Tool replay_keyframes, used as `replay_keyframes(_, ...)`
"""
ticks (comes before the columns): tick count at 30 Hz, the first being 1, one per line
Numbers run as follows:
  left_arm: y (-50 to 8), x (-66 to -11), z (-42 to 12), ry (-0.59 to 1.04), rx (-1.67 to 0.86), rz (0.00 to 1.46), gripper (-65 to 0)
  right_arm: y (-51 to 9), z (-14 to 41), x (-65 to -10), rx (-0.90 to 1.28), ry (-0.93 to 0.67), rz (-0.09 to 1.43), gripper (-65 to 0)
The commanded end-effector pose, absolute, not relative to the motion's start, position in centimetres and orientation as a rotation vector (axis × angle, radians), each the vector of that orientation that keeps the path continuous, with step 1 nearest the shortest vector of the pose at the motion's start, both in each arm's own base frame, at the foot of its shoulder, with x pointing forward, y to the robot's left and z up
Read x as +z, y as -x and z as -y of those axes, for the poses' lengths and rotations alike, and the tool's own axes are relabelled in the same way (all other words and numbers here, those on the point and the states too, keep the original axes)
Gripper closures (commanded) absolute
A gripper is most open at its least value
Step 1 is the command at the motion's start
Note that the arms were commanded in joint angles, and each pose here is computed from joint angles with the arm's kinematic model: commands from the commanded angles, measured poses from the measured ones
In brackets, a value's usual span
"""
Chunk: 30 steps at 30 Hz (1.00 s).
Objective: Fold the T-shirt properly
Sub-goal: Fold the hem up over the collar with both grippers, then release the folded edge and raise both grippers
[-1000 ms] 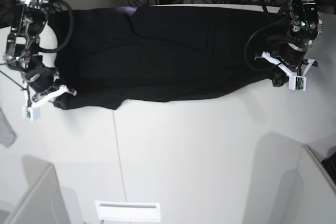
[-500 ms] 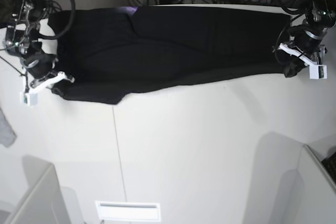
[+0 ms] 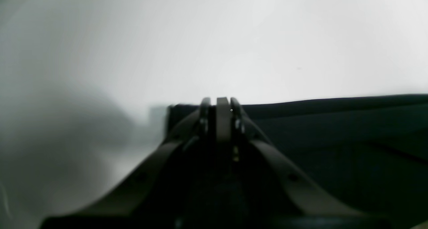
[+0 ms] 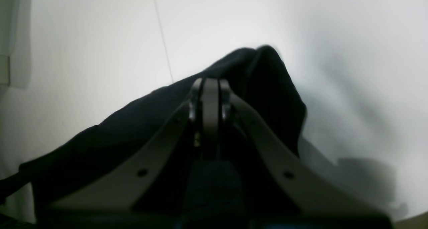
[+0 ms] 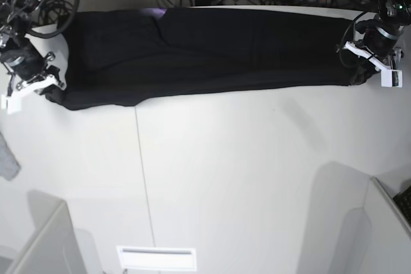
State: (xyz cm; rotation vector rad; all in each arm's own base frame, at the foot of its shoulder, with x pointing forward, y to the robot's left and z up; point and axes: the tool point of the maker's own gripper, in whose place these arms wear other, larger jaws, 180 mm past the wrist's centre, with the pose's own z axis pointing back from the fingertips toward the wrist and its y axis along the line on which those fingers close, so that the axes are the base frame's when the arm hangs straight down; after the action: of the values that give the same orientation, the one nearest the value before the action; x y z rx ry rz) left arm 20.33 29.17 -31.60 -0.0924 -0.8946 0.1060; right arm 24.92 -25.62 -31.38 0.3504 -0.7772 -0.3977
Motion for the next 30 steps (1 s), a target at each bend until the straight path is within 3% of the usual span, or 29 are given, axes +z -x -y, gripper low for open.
replay_keyframes(1, -20.9, -30.4, -29.4, 0.082, 0.086, 0.933, 0.0, -25.5, 26.1, -29.8, -0.387, -0.351, 0.830, 0.0)
replay_keyframes(12, -20.8, -30.5, -29.6, 0.074, 0.083, 0.927, 0.0, -21.6, 25.2, -29.9, -0.523, -0.504, 0.782, 0.0)
replay_keyframes(30, -18.3, -32.7, -29.5, 0.078, 0.099, 0.838, 0.0, -18.5, 25.3, -34.5, -0.524, -0.363, 0.626, 0.0)
